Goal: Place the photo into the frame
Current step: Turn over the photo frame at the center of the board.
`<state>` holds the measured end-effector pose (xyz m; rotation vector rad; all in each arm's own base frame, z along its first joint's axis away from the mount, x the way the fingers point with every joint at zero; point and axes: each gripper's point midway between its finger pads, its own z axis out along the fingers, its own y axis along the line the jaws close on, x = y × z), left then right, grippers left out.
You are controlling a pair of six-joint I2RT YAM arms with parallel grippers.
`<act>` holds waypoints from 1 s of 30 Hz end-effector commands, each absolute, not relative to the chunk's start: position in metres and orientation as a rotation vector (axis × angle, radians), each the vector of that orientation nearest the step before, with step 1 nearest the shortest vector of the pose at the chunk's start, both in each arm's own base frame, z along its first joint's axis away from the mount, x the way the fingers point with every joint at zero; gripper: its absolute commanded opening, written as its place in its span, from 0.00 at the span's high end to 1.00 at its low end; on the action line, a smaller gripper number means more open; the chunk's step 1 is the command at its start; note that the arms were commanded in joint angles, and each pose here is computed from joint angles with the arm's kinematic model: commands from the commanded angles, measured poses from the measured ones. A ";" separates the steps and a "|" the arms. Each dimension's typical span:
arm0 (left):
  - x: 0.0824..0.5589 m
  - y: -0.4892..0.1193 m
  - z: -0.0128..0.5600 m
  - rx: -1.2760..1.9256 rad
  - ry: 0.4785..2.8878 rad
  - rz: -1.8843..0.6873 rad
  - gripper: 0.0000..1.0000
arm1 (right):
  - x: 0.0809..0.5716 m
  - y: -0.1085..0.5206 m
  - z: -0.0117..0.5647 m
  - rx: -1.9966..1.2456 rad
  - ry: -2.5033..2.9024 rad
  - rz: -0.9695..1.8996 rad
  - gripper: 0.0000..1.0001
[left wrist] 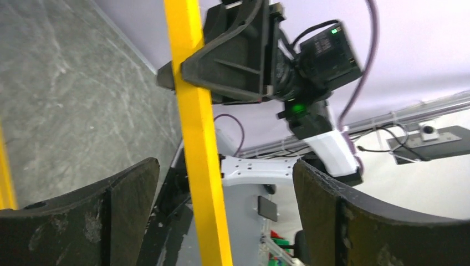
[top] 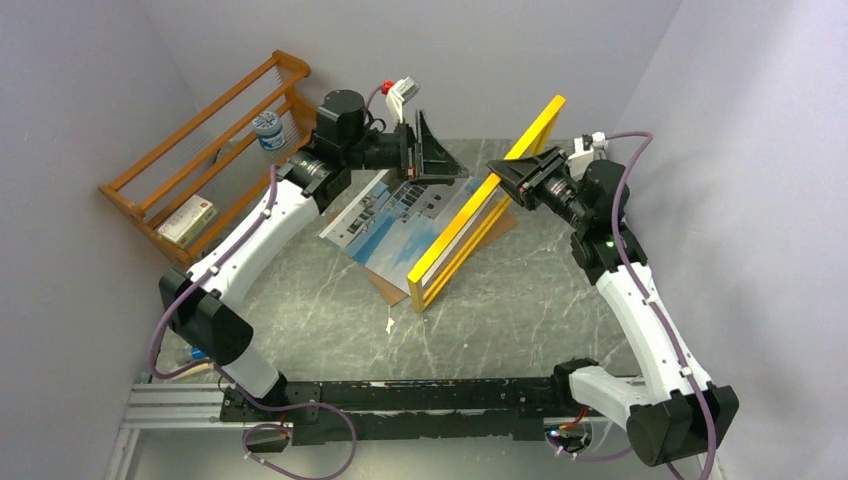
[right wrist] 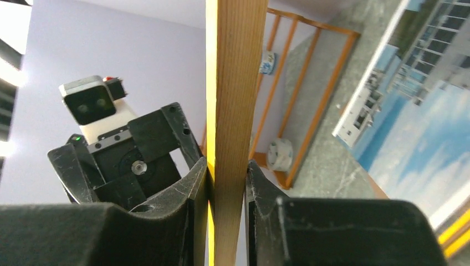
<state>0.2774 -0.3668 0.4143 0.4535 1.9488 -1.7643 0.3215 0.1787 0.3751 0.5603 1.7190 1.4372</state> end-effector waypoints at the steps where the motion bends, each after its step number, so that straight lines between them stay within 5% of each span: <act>1: 0.275 -0.343 0.414 0.523 1.925 -1.528 0.06 | 0.302 0.165 0.405 0.473 1.740 1.270 1.00; 13: 0.296 -0.274 0.311 0.331 2.255 -0.927 0.06 | 0.304 0.134 0.339 0.538 2.167 0.827 1.00; 30: 0.277 -0.222 0.224 0.255 2.441 -0.627 0.06 | 0.436 0.158 0.233 0.451 2.289 0.645 1.00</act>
